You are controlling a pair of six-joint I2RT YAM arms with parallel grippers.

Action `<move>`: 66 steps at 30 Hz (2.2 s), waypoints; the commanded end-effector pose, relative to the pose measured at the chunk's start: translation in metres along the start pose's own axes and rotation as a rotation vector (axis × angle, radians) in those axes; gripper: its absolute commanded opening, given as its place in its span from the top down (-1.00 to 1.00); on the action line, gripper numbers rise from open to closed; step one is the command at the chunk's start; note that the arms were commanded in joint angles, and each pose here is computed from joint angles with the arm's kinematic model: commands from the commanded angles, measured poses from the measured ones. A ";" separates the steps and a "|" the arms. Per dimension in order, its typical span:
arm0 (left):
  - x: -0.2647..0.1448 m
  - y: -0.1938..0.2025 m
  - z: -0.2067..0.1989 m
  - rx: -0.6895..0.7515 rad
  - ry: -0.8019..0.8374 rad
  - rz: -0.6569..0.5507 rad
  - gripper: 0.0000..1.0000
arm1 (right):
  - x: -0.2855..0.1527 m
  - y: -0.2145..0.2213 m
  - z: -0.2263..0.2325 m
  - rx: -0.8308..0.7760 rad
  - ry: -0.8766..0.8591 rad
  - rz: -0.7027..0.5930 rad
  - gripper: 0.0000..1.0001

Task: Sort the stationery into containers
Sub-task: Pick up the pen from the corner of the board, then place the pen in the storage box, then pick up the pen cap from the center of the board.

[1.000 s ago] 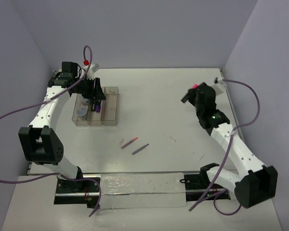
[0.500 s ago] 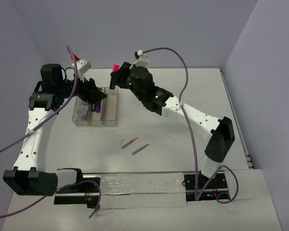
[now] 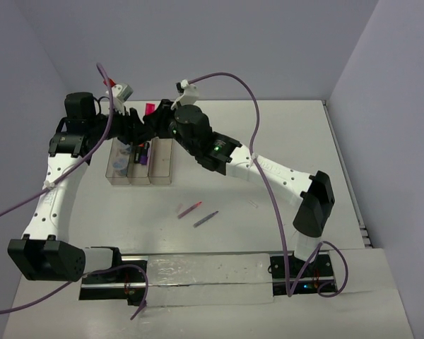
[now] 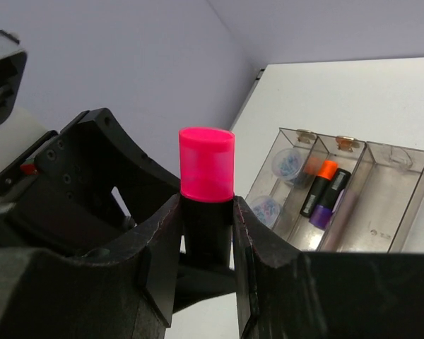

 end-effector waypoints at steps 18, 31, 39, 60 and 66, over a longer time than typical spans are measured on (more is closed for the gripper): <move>0.015 0.041 0.073 -0.201 -0.295 0.132 1.00 | -0.023 -0.024 -0.026 0.080 0.006 -0.031 -0.54; 0.058 0.151 0.146 -0.443 -0.454 0.411 0.94 | -0.095 -0.031 -0.162 -0.012 0.358 -0.013 -0.68; 0.063 0.180 0.155 -0.459 -0.474 0.485 0.26 | -0.126 -0.006 -0.213 -0.098 0.457 0.215 -0.68; 0.042 0.079 0.038 0.107 -0.180 0.358 -0.13 | -0.193 0.022 -0.269 -0.130 0.606 0.402 -0.69; 0.059 0.128 -0.051 0.296 0.020 0.483 -0.24 | -0.221 0.026 -0.280 -0.045 0.626 0.371 -0.63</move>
Point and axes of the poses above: each gripper's point midway between its finger pads, its own x axis out along the fingers, its own z axis along the line the jaws close on, y = z × x, the point moved 2 cm from there along -x, back along the fingers, and after that the axes turned 7 degrees about x, right-handed, at the moved point
